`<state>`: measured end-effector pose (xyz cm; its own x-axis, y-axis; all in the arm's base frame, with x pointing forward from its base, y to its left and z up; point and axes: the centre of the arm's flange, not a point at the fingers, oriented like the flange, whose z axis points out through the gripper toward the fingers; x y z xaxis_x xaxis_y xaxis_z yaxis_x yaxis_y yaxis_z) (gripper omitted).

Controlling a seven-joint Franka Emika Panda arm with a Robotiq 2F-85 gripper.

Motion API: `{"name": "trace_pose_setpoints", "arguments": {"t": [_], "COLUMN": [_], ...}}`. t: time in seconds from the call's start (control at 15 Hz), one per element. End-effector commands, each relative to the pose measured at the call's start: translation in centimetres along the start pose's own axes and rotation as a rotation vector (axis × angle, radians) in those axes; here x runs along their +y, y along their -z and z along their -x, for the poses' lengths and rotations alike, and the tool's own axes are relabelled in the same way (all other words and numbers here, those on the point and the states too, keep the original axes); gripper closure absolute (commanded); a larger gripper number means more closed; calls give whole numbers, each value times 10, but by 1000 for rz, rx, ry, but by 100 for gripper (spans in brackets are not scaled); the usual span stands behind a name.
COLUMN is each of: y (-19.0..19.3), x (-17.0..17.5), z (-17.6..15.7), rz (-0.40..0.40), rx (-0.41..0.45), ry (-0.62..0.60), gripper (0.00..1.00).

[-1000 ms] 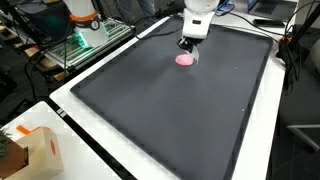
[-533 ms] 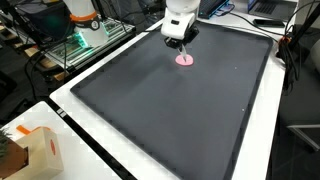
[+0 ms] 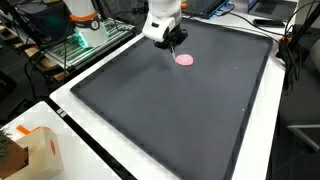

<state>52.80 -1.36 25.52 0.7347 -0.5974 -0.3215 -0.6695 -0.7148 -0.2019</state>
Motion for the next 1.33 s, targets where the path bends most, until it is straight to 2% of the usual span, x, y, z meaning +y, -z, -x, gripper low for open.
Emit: {"name": "trace_pose_setpoints", "arguments": {"t": [0.0, 0.67, 1.27], "y": [0, 2, 12], "x": [23, 31, -8], "z": [18, 34, 48], "rz": [-30, 6, 157], "rx": [26, 66, 132], "ry": [-58, -43, 85], "gripper": [99, 99, 99]}}
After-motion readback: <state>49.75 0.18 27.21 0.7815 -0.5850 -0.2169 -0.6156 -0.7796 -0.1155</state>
